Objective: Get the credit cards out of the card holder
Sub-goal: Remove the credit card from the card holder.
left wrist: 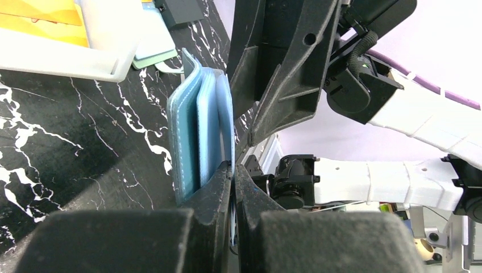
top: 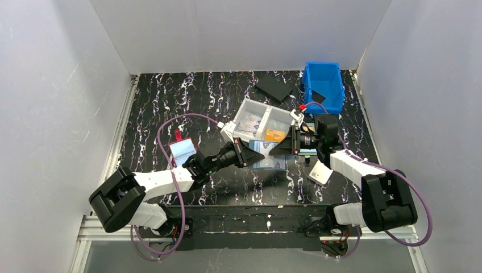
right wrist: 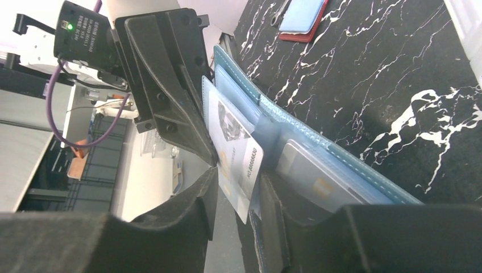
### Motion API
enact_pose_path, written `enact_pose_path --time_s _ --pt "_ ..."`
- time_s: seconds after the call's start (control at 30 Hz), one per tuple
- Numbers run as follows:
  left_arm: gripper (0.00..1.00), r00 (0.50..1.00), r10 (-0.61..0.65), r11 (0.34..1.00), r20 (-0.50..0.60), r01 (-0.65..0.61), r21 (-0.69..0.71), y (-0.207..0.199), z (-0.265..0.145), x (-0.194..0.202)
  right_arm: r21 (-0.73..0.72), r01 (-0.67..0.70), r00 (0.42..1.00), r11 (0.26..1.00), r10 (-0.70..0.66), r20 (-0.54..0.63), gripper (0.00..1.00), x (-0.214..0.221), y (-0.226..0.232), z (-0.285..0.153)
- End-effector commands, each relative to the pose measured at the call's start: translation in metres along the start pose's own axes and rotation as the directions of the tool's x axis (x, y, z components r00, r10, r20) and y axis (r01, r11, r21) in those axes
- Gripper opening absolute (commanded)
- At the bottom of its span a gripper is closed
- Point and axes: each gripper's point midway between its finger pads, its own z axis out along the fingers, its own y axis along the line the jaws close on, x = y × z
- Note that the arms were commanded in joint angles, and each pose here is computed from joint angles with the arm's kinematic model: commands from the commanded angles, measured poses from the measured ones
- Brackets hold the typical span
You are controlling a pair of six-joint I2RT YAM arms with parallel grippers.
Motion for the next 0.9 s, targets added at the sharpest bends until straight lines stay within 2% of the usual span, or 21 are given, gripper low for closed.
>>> enact_pose_path --time_s 0.0,0.43,0.53,0.6,0.77,0.87 --pt "0.00 0.999 0.000 0.996 0.040 -0.004 0.086 -0.017 -0.002 -0.008 -0.050 0.067 0.998 0.997 -0.066 0.004 0.38 -0.011 0.019 -0.002" --pt "0.00 0.997 -0.023 0.997 0.074 0.017 0.080 -0.010 -0.007 -0.008 -0.067 0.069 0.998 0.995 -0.070 -0.005 0.06 -0.012 0.024 -0.003" --pt "0.00 0.996 -0.029 0.996 0.081 0.022 0.084 -0.010 -0.009 -0.008 -0.073 0.061 0.998 0.995 -0.063 -0.016 0.01 -0.012 0.023 -0.002" --pt "0.04 0.996 -0.041 0.996 0.081 0.035 0.084 -0.009 -0.011 -0.007 -0.080 0.066 0.997 0.995 -0.069 -0.023 0.01 -0.012 0.023 -0.002" --pt "0.25 0.996 -0.058 0.994 0.061 0.052 0.092 -0.007 -0.014 -0.001 -0.072 0.090 0.995 0.993 -0.092 -0.034 0.01 -0.008 0.021 -0.003" --pt "0.30 0.996 -0.071 0.994 0.056 0.066 0.091 -0.006 -0.014 0.000 -0.069 0.094 0.995 0.993 -0.096 -0.037 0.01 -0.006 0.018 -0.003"
